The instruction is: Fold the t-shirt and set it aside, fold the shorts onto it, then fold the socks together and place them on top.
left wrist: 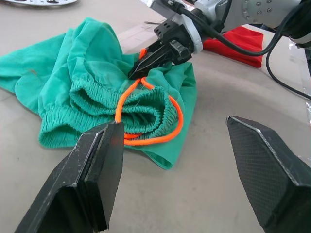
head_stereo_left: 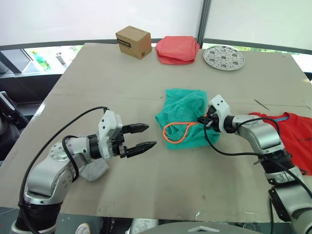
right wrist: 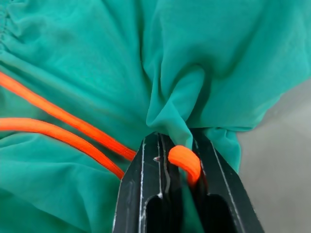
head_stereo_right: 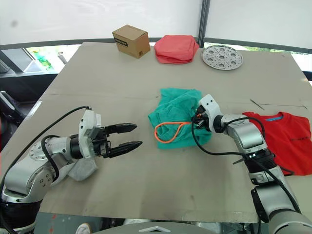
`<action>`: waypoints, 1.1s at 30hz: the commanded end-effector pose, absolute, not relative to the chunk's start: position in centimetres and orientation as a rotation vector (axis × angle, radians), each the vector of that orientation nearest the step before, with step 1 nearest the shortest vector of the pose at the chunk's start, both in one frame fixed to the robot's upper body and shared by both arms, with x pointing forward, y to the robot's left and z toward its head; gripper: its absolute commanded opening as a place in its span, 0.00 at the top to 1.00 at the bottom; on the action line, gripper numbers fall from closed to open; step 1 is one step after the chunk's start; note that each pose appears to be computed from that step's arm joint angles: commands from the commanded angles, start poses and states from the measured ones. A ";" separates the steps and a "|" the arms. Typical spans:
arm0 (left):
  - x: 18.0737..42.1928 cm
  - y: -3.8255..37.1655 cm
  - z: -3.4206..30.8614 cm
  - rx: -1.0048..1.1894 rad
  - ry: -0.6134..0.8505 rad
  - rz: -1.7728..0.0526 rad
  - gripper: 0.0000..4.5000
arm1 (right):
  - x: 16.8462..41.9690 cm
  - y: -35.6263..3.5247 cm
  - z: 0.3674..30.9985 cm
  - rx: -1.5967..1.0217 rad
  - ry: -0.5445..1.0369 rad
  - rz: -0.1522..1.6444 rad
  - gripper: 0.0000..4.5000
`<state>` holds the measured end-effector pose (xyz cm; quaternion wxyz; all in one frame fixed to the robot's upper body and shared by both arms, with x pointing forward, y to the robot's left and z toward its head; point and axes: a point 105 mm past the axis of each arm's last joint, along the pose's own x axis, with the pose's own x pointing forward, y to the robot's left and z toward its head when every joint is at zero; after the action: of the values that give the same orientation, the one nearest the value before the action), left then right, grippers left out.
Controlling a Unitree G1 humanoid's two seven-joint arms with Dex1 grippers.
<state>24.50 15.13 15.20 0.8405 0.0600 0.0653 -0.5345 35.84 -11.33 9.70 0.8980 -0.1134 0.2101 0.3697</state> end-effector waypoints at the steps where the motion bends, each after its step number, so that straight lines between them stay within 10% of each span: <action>1: 24.2 14.8 16.2 0.153 0.085 -1.143 0.20 | 35.6 -13.1 11.8 -0.243 0.370 0.693 0.99; 17: 24.8 11.8 16.1 0.118 0.053 -1.285 0.20 | 25.0 -26.2 23.4 -0.316 0.328 0.454 0.99; 33: 23.1 9.8 17.2 0.139 0.019 -1.450 0.20 | 21.9 -41.1 19.9 -0.576 0.770 -0.096 0.99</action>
<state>24.01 10.57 16.00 0.7649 0.0525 0.0329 -0.6412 21.55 -40.54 17.65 0.8861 -0.2391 0.3964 -0.0229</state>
